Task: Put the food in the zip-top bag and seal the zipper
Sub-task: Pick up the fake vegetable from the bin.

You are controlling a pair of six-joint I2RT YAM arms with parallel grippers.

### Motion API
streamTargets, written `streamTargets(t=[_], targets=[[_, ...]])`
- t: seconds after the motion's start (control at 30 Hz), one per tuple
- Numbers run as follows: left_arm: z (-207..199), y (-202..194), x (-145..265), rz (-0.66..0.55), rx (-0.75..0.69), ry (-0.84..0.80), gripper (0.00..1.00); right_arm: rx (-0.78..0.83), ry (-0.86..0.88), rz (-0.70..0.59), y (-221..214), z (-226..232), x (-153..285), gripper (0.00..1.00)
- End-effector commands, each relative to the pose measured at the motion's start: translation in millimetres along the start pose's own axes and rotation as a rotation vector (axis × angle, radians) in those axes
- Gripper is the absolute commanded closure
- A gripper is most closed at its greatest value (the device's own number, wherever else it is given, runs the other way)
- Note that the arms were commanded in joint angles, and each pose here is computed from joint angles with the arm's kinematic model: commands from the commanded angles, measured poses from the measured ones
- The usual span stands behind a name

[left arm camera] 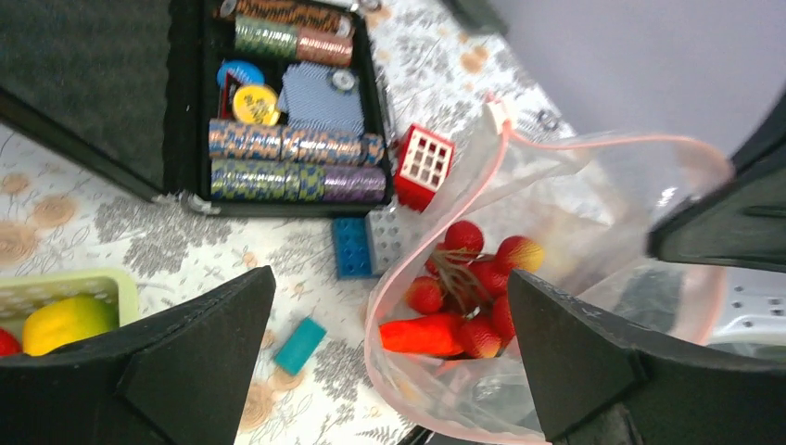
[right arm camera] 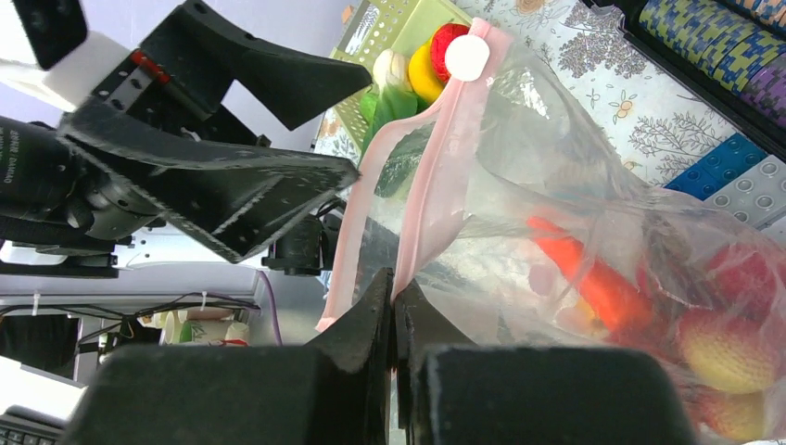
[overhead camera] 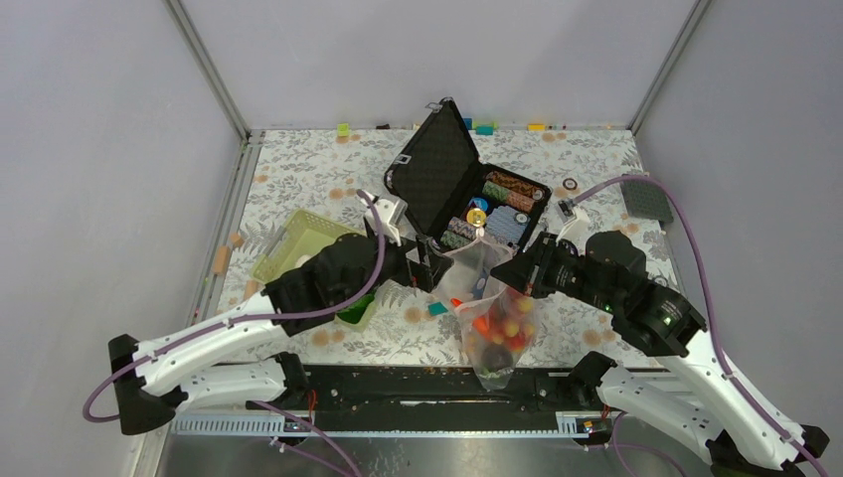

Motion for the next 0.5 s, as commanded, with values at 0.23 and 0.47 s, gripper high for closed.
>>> streamTargets(t=[0.23, 0.47], targets=[[-5.8, -16.7, -3.5, 0.117, -0.051, -0.04, 0.01, 0.141, -0.042, -0.038, 21.1, 0.6, 2.0, 1.0], [-4.0, 10.6, 13.2, 0.014, -0.014, -0.004, 0.01, 0.368, -0.272, -0.043, 55.2, -18.6, 27.2, 1.0]])
Point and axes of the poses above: each gripper's point midway between its finger pads, its own x axis back along the fingers, its own z axis along the line the jaws close on, y = z × x, the point moved 2 cm from there along x, back along the fingers, and after that the axes turned 8 degrees about x, right-handed, at the moved point
